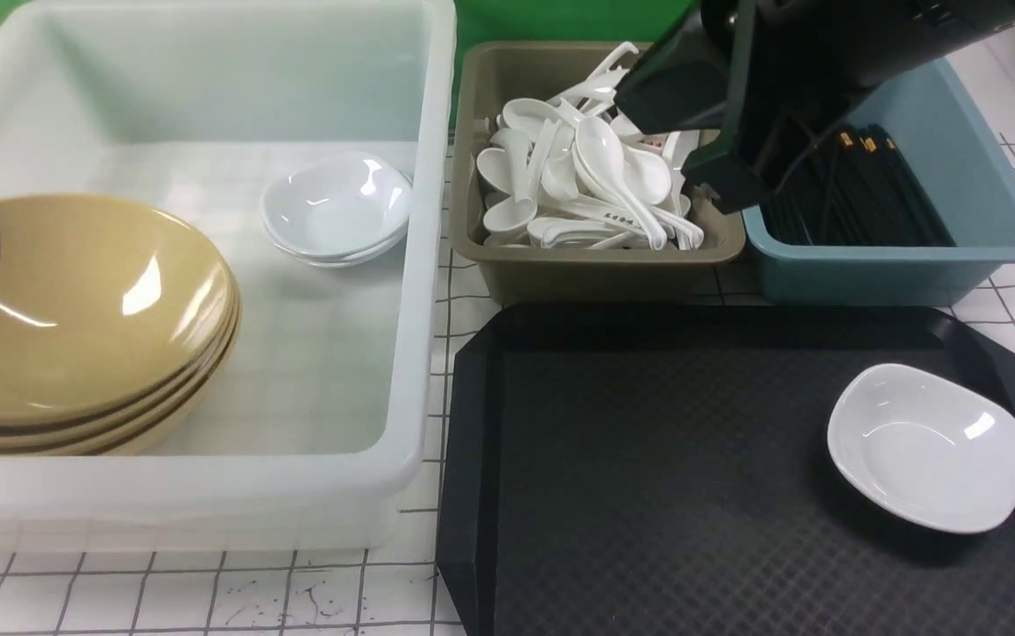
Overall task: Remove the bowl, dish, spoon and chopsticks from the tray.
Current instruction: Use the left arm to put the noodle bowl into the large storage box on the left, then use the left arm to grab the plate
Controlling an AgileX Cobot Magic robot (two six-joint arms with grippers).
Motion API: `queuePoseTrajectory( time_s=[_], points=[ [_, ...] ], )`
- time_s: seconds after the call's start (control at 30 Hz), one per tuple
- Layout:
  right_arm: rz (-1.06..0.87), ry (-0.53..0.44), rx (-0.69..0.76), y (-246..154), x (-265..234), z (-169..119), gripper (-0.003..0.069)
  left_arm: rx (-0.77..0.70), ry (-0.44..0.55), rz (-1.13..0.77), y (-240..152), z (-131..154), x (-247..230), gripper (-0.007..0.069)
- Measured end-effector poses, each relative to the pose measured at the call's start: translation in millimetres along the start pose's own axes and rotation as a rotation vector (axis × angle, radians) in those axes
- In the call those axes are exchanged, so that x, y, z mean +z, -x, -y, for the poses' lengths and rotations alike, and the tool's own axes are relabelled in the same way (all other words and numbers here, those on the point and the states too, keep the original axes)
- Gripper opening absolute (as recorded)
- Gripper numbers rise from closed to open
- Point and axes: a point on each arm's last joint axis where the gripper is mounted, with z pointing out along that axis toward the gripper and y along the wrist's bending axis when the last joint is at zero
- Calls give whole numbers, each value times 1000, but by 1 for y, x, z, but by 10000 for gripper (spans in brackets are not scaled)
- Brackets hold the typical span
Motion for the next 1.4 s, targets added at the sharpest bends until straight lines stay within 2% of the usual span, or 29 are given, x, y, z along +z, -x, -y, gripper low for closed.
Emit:
queuePoseTrajectory(
  time_s=[0.07, 0.13, 0.27, 0.33, 0.4, 0.43, 0.47, 0.63, 0.67, 0.7, 0.83, 1.07, 1.13, 1.2, 1.4],
  points=[
    [-14, 5, -1, -1, 0, 0, 48, 9, -4, 8, 1, 3, -8, 436],
    [-26, 4, 6, -3, 0, 0, 48, 23, -12, 35, 5, 8, -21, 481],
    [-91, 1, 60, -12, -1, 8, 48, 108, -48, 99, 9, 34, -55, 507],
    [-145, -3, 91, -19, -2, 14, 48, 193, -89, 114, 5, 61, -66, 507],
    [-189, -23, 148, -28, -4, 25, 48, 331, -166, 101, -8, 104, -72, 503],
    [-194, -29, 158, -30, -4, 27, 48, 345, -174, 98, -9, 109, -72, 502],
    [-212, -49, 204, -38, -4, 34, 48, 461, -242, 57, -27, 143, -68, 496],
    [-306, -107, 355, -82, -11, 45, 48, 762, -396, -87, -91, 235, -43, 487],
    [-303, -113, 360, -83, -13, 46, 48, 781, -406, -95, -96, 242, -40, 487],
    [-334, -126, 400, -97, -15, 44, 48, 839, -436, -118, -115, 264, -28, 487],
    [-374, -196, 485, -132, -36, 30, 48, 948, -495, -171, -163, 318, 11, 487],
    [-305, -263, 512, -154, -76, 2, 48, 1089, -561, -233, -221, 402, 64, 486],
    [-291, -275, 509, -155, -82, 1, 48, 1109, -578, -233, -228, 415, 68, 486],
    [-265, -310, 498, -157, -93, -3, 48, 1150, -586, -265, -250, 438, 92, 483],
    [-247, -352, 478, -160, -104, -5, 48, 1189, -595, -295, -281, 464, 135, 479]
  ],
)
